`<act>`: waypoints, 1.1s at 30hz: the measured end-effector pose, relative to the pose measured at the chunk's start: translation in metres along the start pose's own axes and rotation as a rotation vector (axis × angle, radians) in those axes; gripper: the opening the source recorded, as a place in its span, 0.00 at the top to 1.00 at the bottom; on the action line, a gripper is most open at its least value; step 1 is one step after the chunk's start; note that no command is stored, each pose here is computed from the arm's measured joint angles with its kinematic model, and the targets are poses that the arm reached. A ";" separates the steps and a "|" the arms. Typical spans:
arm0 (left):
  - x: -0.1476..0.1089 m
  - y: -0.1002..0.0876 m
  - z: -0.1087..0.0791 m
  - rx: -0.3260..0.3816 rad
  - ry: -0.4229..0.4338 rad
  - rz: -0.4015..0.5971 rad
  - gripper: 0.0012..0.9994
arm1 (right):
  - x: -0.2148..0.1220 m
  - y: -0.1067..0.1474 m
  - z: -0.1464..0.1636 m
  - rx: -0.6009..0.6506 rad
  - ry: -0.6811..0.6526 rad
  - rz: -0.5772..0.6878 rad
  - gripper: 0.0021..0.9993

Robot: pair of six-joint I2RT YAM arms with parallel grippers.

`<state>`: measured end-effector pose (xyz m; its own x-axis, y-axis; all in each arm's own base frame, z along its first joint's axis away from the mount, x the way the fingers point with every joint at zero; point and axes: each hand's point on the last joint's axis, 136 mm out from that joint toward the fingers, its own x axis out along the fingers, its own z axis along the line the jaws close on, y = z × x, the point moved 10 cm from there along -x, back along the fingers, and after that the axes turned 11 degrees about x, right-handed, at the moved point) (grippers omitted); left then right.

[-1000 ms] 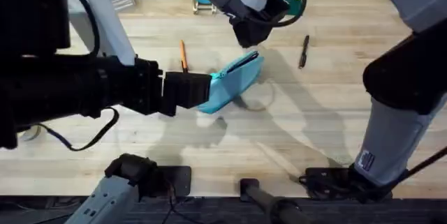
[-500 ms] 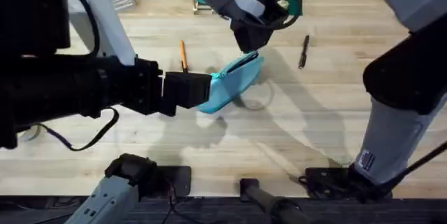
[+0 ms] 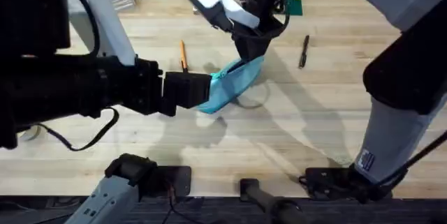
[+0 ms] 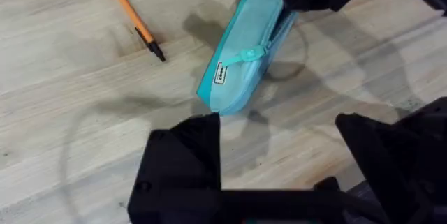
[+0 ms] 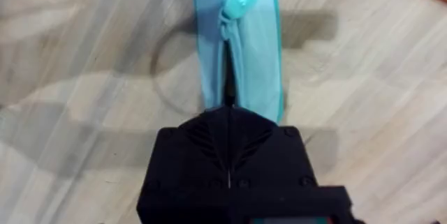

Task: Unzip the bag, pick up the pens from the table one at a time and place them inside, then zip the bag closed.

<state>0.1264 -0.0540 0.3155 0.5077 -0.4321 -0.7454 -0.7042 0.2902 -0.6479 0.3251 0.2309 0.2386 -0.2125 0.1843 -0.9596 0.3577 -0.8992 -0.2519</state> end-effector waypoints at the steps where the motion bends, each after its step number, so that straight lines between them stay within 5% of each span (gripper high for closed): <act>1: 0.000 0.000 0.000 0.000 0.000 0.000 0.01 | 0.002 0.001 0.000 0.002 -0.006 0.001 0.97; 18: 0.000 0.000 0.000 -0.001 0.000 0.003 0.00 | 0.024 0.004 -0.008 0.017 0.007 -0.020 0.97; 33: -0.001 0.015 -0.002 -0.031 0.008 0.100 0.00 | 0.039 0.007 -0.013 0.033 -0.033 -0.021 0.97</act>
<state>0.1148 -0.0508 0.3067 0.4301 -0.4093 -0.8047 -0.7661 0.3061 -0.5651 0.3313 0.2366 0.1980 -0.2500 0.1904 -0.9493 0.3228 -0.9080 -0.2671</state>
